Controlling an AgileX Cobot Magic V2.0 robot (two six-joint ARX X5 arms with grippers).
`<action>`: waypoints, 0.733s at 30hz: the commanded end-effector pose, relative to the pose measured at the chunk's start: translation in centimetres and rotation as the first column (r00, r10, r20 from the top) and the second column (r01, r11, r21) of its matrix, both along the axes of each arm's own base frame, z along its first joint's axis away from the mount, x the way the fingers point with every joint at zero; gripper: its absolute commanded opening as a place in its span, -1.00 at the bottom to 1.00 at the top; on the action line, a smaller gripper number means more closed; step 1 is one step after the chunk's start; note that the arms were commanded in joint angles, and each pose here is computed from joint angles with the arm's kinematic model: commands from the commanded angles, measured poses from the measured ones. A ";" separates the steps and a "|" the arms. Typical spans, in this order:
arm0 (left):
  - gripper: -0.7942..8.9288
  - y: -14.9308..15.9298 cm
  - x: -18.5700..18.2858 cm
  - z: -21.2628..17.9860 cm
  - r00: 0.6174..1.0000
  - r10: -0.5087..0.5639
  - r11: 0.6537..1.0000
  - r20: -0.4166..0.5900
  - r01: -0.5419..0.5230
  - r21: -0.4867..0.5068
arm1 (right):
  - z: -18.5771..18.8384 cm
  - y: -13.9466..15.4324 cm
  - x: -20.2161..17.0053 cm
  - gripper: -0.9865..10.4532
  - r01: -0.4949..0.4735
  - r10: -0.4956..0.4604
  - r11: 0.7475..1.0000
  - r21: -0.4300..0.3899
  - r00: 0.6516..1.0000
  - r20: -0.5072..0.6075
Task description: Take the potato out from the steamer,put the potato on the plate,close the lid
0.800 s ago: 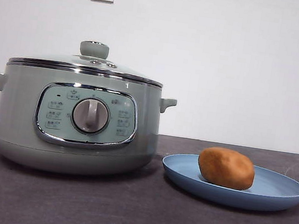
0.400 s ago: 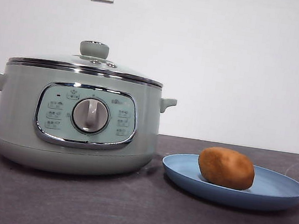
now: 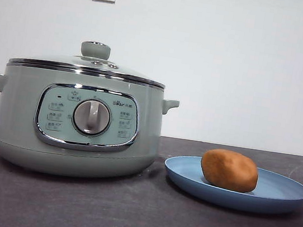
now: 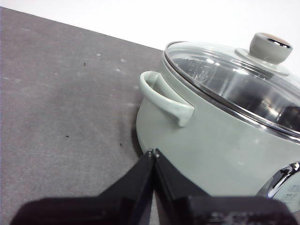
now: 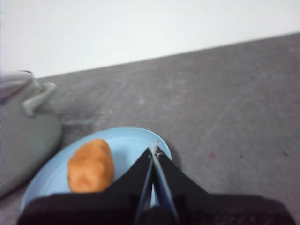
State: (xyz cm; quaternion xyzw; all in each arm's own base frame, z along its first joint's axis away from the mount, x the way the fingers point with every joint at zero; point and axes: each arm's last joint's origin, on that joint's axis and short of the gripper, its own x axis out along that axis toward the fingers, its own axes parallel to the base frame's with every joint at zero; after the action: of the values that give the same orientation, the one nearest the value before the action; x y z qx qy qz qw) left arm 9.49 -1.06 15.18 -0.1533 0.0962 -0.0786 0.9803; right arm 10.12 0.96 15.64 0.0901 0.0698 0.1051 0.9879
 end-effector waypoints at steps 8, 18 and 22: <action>-0.84 0.0 0.1 -0.4 1.000 0.004 1.000 -0.009 -0.004 -0.002 | -0.8 -0.1 -0.6 -0.86 0.035 -0.035 0.999 0.010 0.998 -0.054; -0.84 0.0 0.1 -0.4 1.000 0.004 1.000 -0.008 -0.004 -0.002 | -0.8 -0.1 -0.5 -0.86 0.035 -0.035 0.999 0.009 0.998 -0.052; -0.84 0.0 0.1 -0.4 1.000 0.004 1.000 -0.008 -0.004 -0.002 | -0.8 -0.1 -0.5 -0.86 0.035 -0.035 0.999 0.009 0.998 -0.052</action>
State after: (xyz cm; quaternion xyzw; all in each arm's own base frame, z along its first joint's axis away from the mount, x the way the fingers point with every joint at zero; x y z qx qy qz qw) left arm 9.49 -1.06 15.18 -0.1533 0.0961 -0.0784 0.9804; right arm 9.54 0.85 15.32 0.0934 0.0825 0.0886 0.9882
